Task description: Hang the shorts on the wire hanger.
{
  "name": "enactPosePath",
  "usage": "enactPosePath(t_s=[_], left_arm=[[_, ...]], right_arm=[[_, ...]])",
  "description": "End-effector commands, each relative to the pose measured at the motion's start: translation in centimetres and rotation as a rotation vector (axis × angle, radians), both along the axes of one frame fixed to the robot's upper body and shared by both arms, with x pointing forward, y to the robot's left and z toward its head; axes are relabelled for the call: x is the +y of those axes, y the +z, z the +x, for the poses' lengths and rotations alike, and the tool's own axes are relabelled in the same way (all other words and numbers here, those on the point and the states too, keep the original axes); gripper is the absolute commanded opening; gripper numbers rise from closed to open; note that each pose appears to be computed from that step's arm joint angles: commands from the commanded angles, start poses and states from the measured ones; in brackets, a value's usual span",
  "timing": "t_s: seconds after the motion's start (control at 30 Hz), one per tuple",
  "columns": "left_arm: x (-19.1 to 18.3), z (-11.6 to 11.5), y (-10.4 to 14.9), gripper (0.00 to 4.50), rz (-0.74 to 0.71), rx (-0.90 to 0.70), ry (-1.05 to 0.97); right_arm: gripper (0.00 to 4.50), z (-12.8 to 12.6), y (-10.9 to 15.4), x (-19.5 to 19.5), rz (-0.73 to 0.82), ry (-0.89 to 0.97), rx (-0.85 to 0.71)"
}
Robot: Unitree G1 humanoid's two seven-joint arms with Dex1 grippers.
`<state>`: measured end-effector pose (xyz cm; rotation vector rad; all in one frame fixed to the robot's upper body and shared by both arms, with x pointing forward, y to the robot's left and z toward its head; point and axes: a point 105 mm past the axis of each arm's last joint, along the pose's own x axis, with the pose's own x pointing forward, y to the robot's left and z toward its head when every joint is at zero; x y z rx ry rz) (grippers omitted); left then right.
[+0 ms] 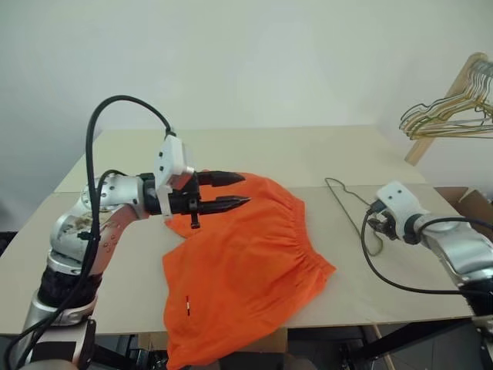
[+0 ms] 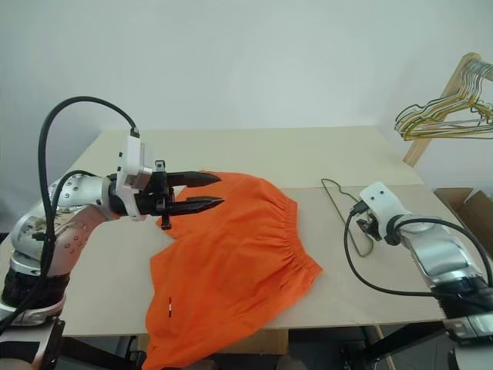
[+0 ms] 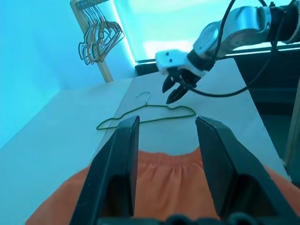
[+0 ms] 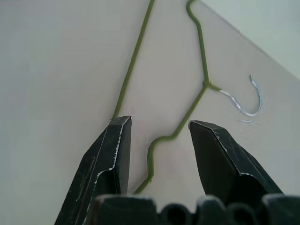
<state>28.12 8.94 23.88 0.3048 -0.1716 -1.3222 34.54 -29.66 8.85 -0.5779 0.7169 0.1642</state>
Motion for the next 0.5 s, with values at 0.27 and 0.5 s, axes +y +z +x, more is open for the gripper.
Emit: enactPosePath(t_s=[0.27, 0.5], left_arm=[[-0.7, -0.7, 0.8, 2.07, 0.013, -0.014, -0.058], [-0.5, -0.6, 0.8, 2.11, 0.016, -0.015, -0.058]], right_arm=[[2.37, -0.5, -1.7, -1.3, 0.021, -0.043, 0.180], [0.52, -0.6, -2.8, -1.3, 0.117, -0.081, 0.228]])
